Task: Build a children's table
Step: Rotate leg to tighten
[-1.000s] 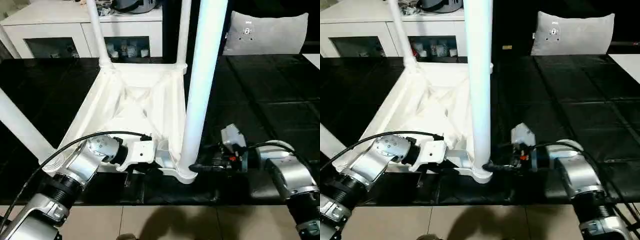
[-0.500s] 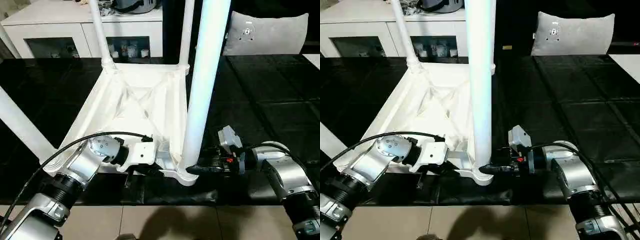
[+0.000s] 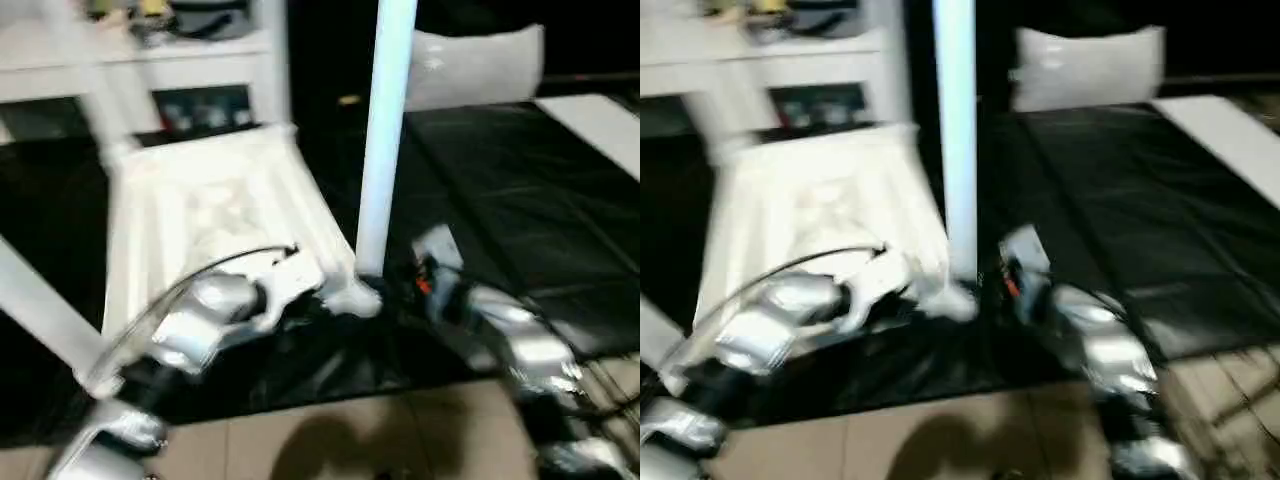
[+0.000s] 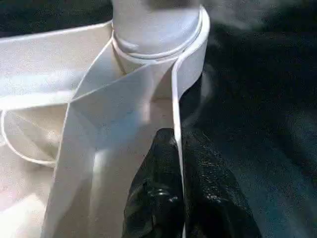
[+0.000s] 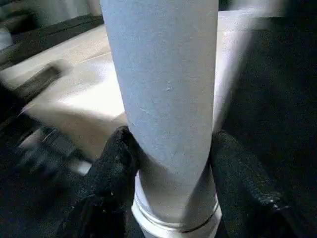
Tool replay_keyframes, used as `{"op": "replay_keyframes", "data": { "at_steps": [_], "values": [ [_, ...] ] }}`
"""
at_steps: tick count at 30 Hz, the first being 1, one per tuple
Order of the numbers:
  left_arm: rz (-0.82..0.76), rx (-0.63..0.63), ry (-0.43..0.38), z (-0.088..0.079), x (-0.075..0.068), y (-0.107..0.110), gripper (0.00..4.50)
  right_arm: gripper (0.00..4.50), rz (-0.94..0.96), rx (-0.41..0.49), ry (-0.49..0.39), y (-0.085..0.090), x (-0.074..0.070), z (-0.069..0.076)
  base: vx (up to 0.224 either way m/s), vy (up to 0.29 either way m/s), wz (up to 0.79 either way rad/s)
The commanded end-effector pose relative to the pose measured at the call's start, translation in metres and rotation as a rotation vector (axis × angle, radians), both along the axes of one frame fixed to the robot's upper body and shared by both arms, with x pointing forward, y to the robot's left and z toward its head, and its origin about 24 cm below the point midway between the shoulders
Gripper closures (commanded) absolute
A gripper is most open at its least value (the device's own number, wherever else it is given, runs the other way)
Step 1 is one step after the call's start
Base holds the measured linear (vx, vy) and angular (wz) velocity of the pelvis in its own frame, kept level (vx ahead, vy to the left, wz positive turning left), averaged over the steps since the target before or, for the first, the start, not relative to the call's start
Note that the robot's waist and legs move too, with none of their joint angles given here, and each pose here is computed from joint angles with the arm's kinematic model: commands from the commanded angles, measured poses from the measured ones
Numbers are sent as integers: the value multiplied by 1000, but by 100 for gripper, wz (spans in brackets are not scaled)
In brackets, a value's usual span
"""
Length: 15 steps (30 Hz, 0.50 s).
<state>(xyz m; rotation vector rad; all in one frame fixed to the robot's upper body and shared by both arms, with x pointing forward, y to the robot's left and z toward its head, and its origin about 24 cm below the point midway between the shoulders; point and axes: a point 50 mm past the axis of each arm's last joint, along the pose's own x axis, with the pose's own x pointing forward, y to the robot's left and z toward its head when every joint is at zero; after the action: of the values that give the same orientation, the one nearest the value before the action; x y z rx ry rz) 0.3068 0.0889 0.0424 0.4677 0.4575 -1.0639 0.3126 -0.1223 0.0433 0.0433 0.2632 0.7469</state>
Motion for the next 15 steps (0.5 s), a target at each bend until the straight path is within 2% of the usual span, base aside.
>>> {"op": "replay_keyframes", "data": {
  "at_steps": [1,3,4,5,6,7,9,10,12,13,14,15],
  "values": [
    [-178,-108,-84,25,-9,-53,450,263,-29,-30,76,24,1,-15,0,0,0],
    [-127,-95,-118,26,-6,-63,450,263,-166,-13,87,31,13,-13,0,0,0],
    [-121,-95,-122,27,-5,-64,450,263,-178,-3,91,32,14,-13,0,0,0],
    [-101,-102,-129,28,-5,-66,450,228,-152,34,74,39,14,-9,0,0,0],
    [-94,-100,-128,28,-5,-65,450,228,-132,35,44,40,13,-7,0,0,0],
    [-88,-92,-131,27,-4,-62,450,191,-127,33,22,40,12,-6,0,0,0],
    [-81,-76,-134,26,-3,-58,450,183,-130,36,11,37,12,-6,0,0,0],
    [-78,-66,-137,25,-2,-55,450,172,-131,41,6,35,11,-6,0,0,0],
    [-73,-20,-147,20,2,-38,450,159,-121,45,-37,15,8,-6,26,-19,3],
    [-73,-19,-147,20,2,-38,450,148,-121,45,-38,15,8,-6,52,-38,7],
    [-70,-5,-149,17,5,-27,450,137,-89,46,-73,1,5,-4,0,0,0],
    [-72,-1,-148,16,5,-24,450,137,-72,48,-83,-4,4,-3,0,0,0]
  ]
}}
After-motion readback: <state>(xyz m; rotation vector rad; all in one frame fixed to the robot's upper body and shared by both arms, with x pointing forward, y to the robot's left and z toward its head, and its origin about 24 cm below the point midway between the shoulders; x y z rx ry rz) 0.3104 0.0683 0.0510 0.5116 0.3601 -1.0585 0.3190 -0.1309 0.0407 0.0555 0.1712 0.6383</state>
